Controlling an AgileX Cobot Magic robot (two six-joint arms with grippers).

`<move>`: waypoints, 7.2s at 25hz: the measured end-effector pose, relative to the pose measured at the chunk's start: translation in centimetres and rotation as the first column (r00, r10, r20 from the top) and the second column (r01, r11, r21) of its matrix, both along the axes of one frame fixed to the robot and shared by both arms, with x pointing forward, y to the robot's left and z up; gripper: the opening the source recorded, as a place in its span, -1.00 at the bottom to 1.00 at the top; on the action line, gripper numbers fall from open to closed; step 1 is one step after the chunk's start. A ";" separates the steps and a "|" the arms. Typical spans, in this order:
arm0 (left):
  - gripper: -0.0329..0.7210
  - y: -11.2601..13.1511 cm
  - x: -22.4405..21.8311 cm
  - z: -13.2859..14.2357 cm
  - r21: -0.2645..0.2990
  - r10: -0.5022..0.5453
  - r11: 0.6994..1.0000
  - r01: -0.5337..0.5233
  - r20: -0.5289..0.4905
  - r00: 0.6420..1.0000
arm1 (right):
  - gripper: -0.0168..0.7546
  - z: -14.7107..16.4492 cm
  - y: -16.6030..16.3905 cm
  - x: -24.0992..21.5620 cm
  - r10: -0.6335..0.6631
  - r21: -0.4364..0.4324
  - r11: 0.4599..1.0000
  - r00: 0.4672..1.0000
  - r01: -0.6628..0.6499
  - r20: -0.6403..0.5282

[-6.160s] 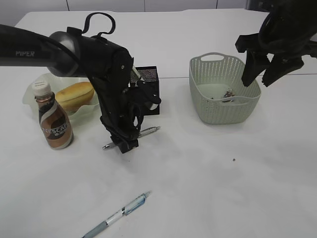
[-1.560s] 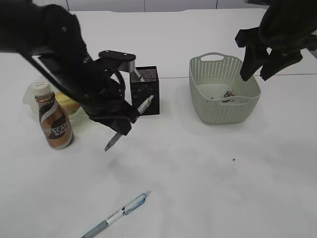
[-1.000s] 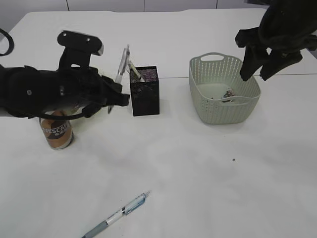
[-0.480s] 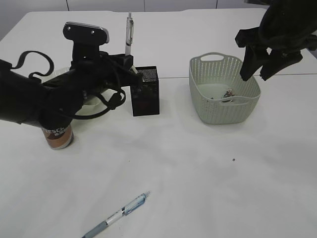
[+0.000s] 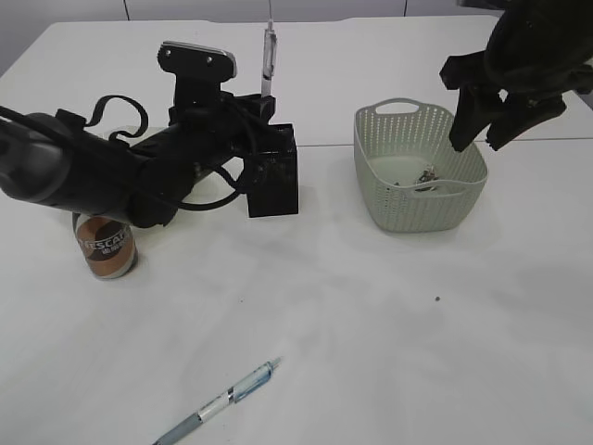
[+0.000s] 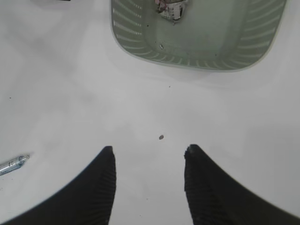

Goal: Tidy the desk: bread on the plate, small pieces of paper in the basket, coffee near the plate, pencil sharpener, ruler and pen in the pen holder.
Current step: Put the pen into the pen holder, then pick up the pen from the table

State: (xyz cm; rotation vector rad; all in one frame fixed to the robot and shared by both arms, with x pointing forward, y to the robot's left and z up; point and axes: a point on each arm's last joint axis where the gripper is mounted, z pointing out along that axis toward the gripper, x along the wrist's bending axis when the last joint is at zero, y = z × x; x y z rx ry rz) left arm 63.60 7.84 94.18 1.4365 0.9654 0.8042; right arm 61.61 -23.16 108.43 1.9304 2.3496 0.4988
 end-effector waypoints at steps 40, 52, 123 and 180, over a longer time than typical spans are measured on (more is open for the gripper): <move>-0.71 -1.2 1.8 -2.7 0.023 -0.020 1.000 0.020 -0.007 1.000 | -0.04 0.0 0.0 0.0 0.010 -0.003 1.000 1.000 -0.010 0.002; -0.58 -1.3 1.8 -2.7 0.024 -0.021 0.999 0.021 -0.007 1.000 | -0.04 0.0 0.0 0.0 0.010 -0.003 1.000 1.000 -0.010 0.002; -0.07 -5.2 -15.0 -1.2 0.442 0.251 0.683 0.582 -0.890 0.381 | -0.04 1.8 0.4 0.3 0.016 0.049 0.999 0.998 -0.019 0.056; -0.68 -5.8 -14.1 -6.6 0.486 0.303 0.628 0.608 -0.872 0.384 | -0.04 1.8 0.4 0.3 0.020 0.048 0.999 0.998 -0.023 0.057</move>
